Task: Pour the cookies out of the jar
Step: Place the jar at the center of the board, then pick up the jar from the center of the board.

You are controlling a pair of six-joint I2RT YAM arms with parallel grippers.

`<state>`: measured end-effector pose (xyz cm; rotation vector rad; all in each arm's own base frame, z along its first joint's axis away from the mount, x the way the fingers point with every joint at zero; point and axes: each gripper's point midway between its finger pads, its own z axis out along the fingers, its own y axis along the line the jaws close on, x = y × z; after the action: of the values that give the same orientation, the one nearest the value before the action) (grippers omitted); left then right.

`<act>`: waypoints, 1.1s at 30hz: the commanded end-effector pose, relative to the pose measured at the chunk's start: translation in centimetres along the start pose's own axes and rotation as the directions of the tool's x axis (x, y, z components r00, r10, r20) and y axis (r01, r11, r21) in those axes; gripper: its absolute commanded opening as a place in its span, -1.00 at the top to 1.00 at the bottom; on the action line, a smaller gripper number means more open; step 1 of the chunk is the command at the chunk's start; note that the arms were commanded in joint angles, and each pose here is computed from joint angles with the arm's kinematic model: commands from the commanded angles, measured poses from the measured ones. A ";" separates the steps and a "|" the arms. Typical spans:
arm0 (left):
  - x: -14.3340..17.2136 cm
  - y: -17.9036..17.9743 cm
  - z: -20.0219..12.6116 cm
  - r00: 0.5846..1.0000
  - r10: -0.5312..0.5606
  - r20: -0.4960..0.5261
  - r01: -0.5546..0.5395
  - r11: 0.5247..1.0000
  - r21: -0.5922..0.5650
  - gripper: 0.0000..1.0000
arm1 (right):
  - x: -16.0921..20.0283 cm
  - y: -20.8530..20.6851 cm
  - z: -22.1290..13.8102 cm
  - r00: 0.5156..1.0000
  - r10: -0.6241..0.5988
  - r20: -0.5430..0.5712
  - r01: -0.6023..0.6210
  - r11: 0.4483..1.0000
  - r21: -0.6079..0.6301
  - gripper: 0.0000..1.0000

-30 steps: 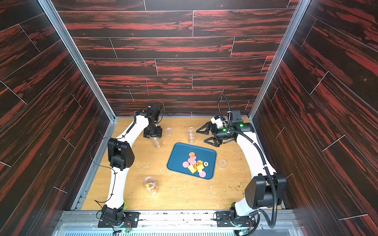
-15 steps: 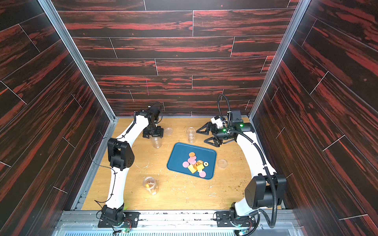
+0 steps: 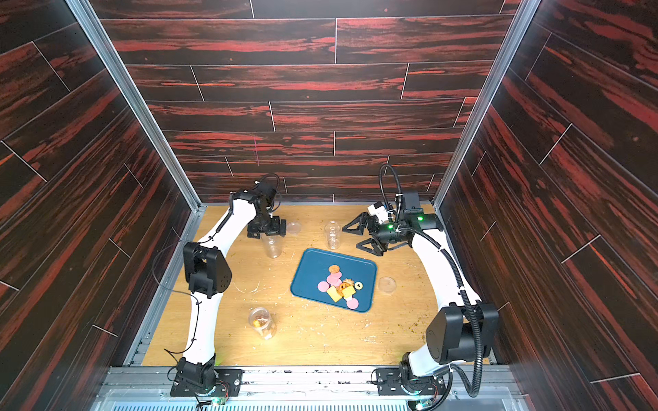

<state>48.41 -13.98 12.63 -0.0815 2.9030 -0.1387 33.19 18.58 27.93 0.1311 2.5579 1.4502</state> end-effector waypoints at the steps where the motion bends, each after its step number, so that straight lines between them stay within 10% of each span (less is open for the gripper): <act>1: -0.4 0.4 -4.9 0.996 0.002 0.084 -0.002 1.000 0.008 -1.00 | -0.1 1.0 -1.6 0.997 -0.057 0.060 0.054 0.997 0.053 -0.98; 17: 1.1 0.3 -16.8 0.953 -0.050 0.299 0.021 0.995 0.101 -0.99 | -1.0 2.9 -8.3 0.923 -0.226 0.312 0.165 0.964 0.209 -0.97; 28: 6.6 2.1 -22.6 0.834 -0.182 0.521 0.067 0.971 0.231 -1.00 | -1.3 1.6 -10.5 0.891 -0.135 0.433 0.074 0.985 0.153 -0.97; 33: 9.8 2.4 -21.6 0.859 -0.217 0.463 0.093 0.957 0.275 -0.99 | -0.6 0.3 -8.4 0.932 0.096 0.349 -0.080 0.995 -0.059 -0.98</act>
<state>34.04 -9.88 31.45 -0.2311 2.3543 -0.3766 31.99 10.38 32.23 0.3956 2.2769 1.1641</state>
